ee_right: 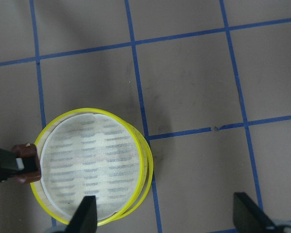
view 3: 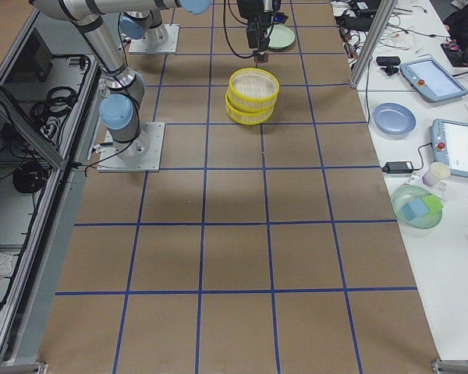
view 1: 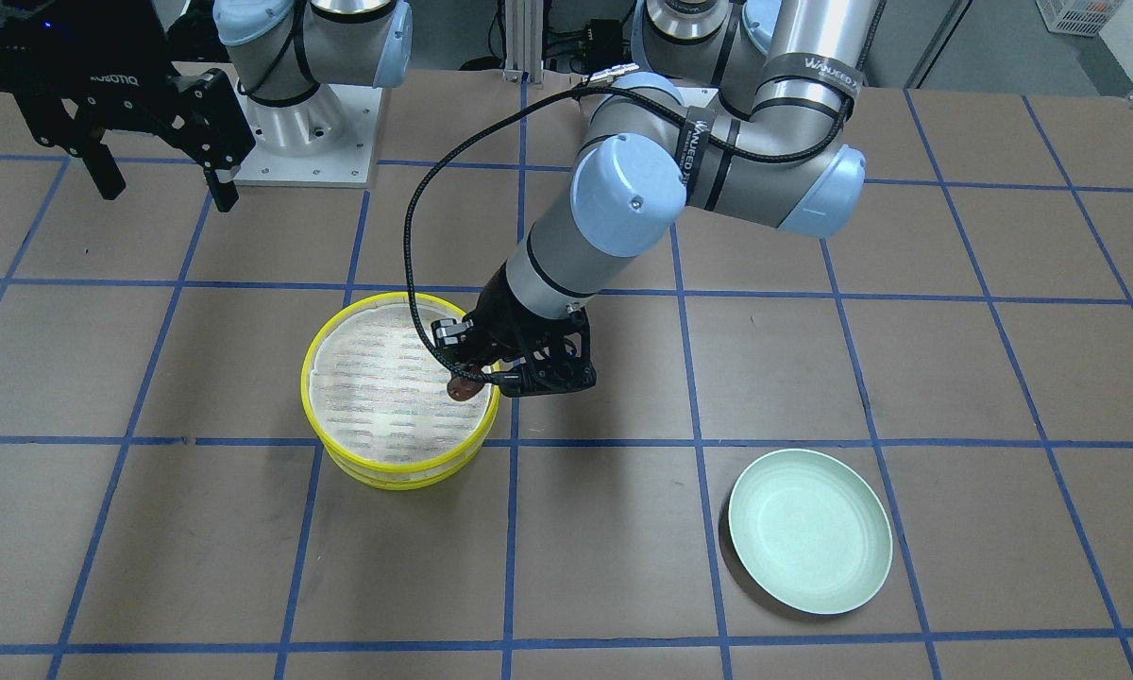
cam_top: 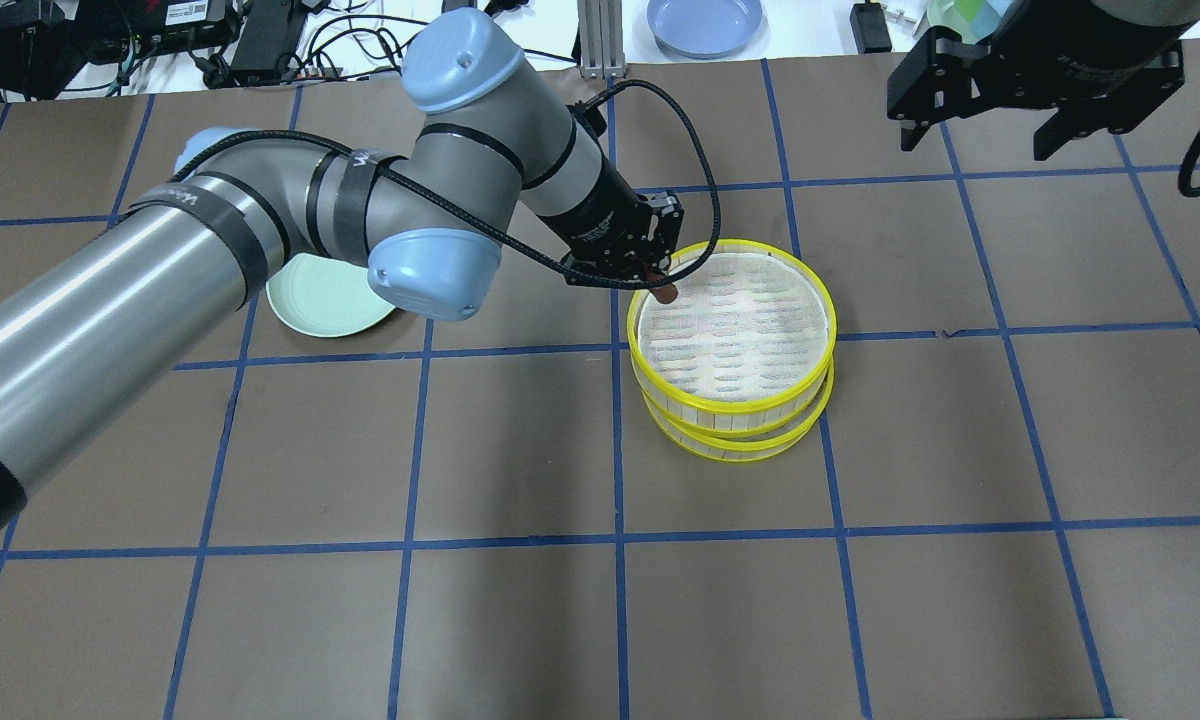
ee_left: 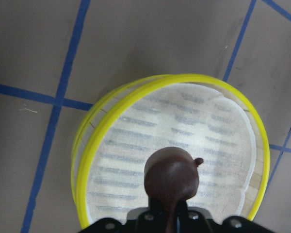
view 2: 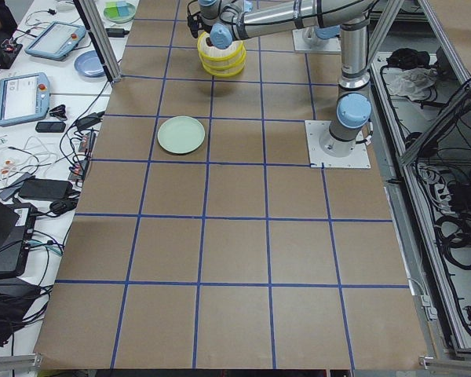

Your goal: Stack buns with steamer

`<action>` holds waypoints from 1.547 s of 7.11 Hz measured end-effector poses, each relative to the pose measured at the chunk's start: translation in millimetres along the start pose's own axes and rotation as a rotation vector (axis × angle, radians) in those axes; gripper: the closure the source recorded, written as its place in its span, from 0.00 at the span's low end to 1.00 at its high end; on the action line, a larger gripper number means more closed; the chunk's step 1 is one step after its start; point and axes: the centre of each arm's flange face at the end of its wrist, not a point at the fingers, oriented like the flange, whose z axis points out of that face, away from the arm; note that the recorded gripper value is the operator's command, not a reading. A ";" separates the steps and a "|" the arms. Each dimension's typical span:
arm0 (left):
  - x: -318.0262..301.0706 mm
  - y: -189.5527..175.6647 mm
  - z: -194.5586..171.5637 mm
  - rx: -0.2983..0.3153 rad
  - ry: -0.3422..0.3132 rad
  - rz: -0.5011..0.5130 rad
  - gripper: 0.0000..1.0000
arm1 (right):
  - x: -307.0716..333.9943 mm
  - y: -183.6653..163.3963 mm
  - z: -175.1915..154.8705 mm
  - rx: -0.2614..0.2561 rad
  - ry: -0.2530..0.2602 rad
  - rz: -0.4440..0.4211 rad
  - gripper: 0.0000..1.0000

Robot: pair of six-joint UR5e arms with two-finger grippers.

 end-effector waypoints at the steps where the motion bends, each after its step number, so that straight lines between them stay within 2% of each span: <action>1: 4.5 11.0 12.0 -0.015 0.002 -0.006 0.00 | -1.2 5.1 5.1 -0.047 -0.005 -0.002 0.00; 2: 6.5 16.2 17.9 -0.023 0.001 -0.016 0.00 | 0.0 8.4 10.2 -0.093 -0.001 -0.001 0.00; 3: 7.5 18.0 19.6 -0.026 0.001 -0.026 0.00 | 1.4 7.7 12.1 -0.110 0.002 -0.009 0.00; 6: 10.8 19.4 17.7 -0.021 0.002 -0.029 0.00 | -1.6 -21.3 5.3 -0.116 0.000 -0.055 0.00; 8: 11.3 16.6 6.5 -0.003 -0.001 -0.008 0.00 | -3.7 -21.2 13.6 -0.140 -0.004 -0.067 0.00; 9: 6.4 7.5 -8.1 0.019 -0.023 0.027 0.00 | -3.6 -18.1 16.3 -0.147 -0.006 -0.074 0.00; 10: -5.0 -8.7 -30.9 0.048 -0.090 0.084 0.00 | -3.1 -15.4 15.8 -0.148 -0.005 -0.079 0.00; 11: -19.3 -26.3 -63.6 0.076 -0.189 0.162 0.00 | -3.3 -13.0 16.4 -0.151 -0.005 -0.083 0.00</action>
